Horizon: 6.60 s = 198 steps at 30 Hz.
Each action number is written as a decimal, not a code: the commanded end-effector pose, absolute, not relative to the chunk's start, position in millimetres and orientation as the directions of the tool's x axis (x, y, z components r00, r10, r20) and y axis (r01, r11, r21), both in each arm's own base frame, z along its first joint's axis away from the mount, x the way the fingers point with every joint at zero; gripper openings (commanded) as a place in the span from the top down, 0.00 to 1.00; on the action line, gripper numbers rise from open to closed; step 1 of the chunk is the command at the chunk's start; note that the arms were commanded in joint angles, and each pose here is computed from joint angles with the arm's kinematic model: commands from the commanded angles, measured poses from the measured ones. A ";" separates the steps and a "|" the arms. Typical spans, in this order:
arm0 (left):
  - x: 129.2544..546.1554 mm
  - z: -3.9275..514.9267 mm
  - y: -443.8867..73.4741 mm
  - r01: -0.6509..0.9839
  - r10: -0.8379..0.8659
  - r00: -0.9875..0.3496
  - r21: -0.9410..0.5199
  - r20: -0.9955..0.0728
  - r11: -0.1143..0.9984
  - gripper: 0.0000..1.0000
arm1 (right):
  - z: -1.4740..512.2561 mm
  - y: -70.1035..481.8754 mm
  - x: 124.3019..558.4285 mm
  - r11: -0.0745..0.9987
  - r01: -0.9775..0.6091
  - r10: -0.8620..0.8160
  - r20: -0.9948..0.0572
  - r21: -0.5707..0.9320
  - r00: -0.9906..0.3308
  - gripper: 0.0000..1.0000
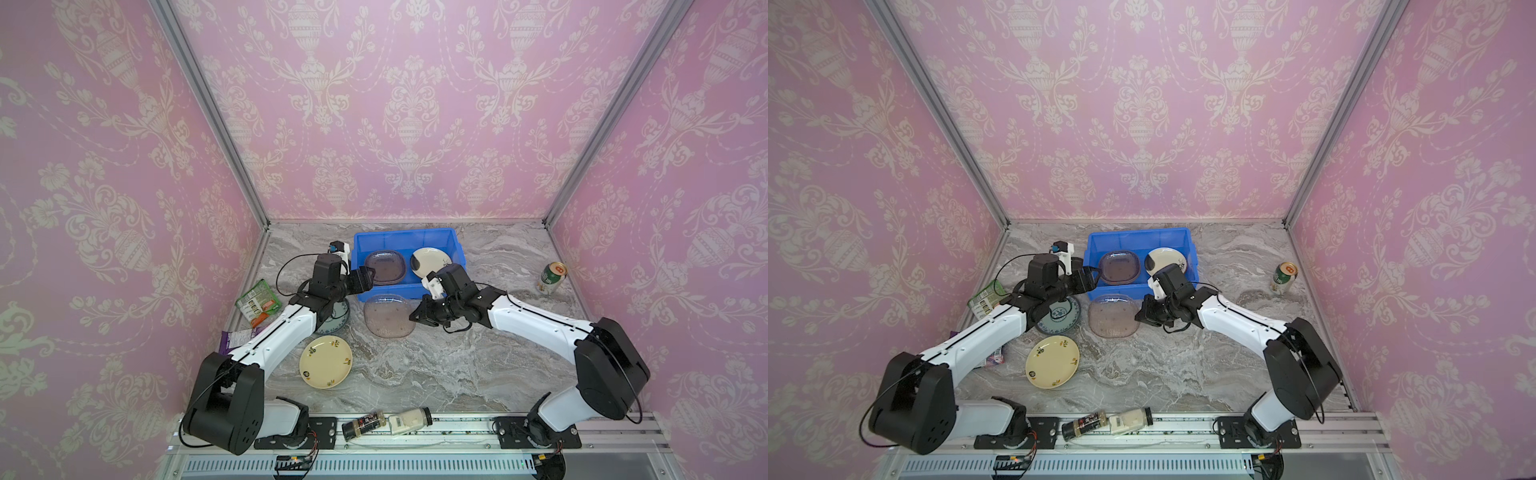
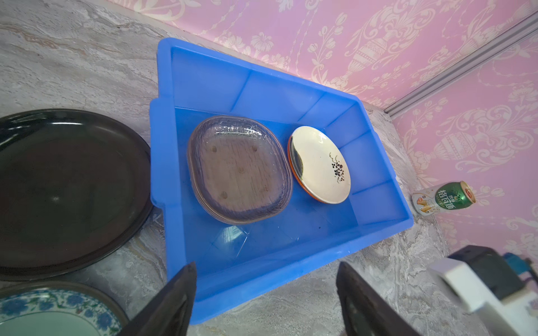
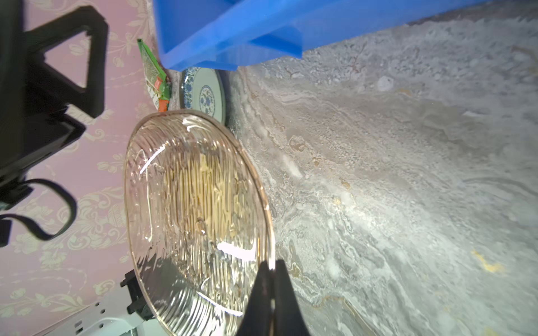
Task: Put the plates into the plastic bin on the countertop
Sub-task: 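Carry the amber glass plate over the bin and lower it onto the glass stack, then open the right gripper over the stack while the left gripper reaches to the dark plate, then pinch the dark plate rim with the left gripper beside the bin, then lift the dark plate upright with the left gripper and swing it over the bin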
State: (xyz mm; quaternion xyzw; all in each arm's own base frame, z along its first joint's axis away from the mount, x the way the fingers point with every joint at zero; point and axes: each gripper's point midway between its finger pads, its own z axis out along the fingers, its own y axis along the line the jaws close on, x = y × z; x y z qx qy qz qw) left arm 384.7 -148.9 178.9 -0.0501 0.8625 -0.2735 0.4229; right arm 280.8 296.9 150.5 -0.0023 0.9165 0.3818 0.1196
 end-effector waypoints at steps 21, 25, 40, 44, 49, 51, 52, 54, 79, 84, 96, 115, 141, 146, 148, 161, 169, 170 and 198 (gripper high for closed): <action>395.9 211.9 -122.0 0.124 -0.413 -0.529 -0.549 -0.741 0.826 0.23 | 209.8 286.1 493.5 0.842 -0.266 0.055 -0.565 0.469 -0.823 1.00; 397.6 213.6 -121.4 0.126 -0.411 -0.532 -0.549 -0.741 0.826 0.23 | 181.7 295.6 504.4 0.829 -0.244 0.065 -0.520 0.503 -0.852 1.00; 402.4 213.5 -114.2 0.109 -0.418 -0.533 -0.550 -0.736 0.828 0.23 | 113.9 307.5 527.6 0.832 -0.159 0.103 -0.430 0.531 -0.897 1.00; 401.5 209.9 -114.2 0.105 -0.415 -0.541 -0.548 -0.732 0.830 0.23 | 105.3 308.4 528.3 0.833 -0.146 0.107 -0.414 0.534 -0.904 0.96; 401.2 209.8 -113.1 0.102 -0.411 -0.540 -0.542 -0.734 0.835 0.23 | 101.7 309.3 529.0 0.830 -0.134 0.117 -0.404 0.542 -0.907 0.83; 401.1 210.8 -112.3 0.102 -0.410 -0.537 -0.539 -0.737 0.836 0.23 | 100.8 309.2 528.9 0.832 -0.133 0.116 -0.402 0.539 -0.908 0.73; 401.4 210.5 -112.2 0.101 -0.408 -0.538 -0.538 -0.737 0.837 0.23 | 100.5 308.3 528.9 0.835 -0.131 0.114 -0.402 0.535 -0.909 0.68; 401.4 210.4 -112.0 0.101 -0.407 -0.538 -0.536 -0.738 0.838 0.22 | 98.7 306.9 528.1 0.841 -0.130 0.109 -0.400 0.525 -0.910 0.63; 410.1 200.8 -75.6 0.014 -0.428 -0.512 -0.505 -0.745 0.863 0.22 | 76.9 318.3 524.5 0.825 -0.132 0.092 -0.360 0.550 -0.928 0.75; 423.1 195.3 -31.5 -0.073 -0.500 -0.454 -0.529 -0.738 0.846 0.23 | 141.7 321.1 524.3 0.786 -0.204 0.106 -0.454 0.583 -0.885 0.75; 462.6 143.4 28.0 -0.156 -0.590 -0.451 -0.592 -0.669 0.791 0.34 | 252.5 305.8 475.5 0.707 -0.344 0.137 -0.597 0.618 -0.790 0.73; 471.6 81.5 49.5 -0.158 -0.660 -0.534 -0.704 -0.529 0.692 0.43 | 237.9 298.4 452.2 0.690 -0.355 0.108 -0.575 0.631 -0.811 0.73; 468.0 39.0 43.2 -0.262 -0.638 -0.653 -0.668 -0.409 0.697 0.49 | 231.1 296.3 456.9 0.671 -0.343 0.119 -0.551 0.657 -0.826 0.78; 473.8 37.0 33.1 -0.227 -0.627 -0.680 -0.704 -0.380 0.673 0.51 | 228.8 296.6 458.9 0.665 -0.335 0.128 -0.544 0.668 -0.829 0.79; 475.9 35.6 30.3 -0.219 -0.625 -0.689 -0.717 -0.367 0.662 0.52 | 229.8 297.0 459.0 0.656 -0.337 0.134 -0.544 0.675 -0.828 0.79; 480.2 25.5 19.5 -0.221 -0.601 -0.736 -0.728 -0.312 0.649 0.60 | 228.4 288.5 458.1 0.659 -0.327 0.144 -0.541 0.678 -0.829 0.80; 480.7 21.8 16.0 -0.223 -0.595 -0.750 -0.737 -0.288 0.638 0.64 | 225.9 283.4 460.4 0.643 -0.314 0.166 -0.527 0.699 -0.834 0.81; 480.9 21.5 16.2 -0.224 -0.595 -0.751 -0.738 -0.286 0.637 0.66 | 225.3 283.0 460.3 0.642 -0.313 0.166 -0.525 0.700 -0.835 0.81; 477.7 27.3 19.0 -0.221 -0.602 -0.733 -0.726 -0.317 0.651 1.00 | 237.8 229.8 471.3 0.657 -0.237 0.300 -0.537 0.716 -0.788 0.82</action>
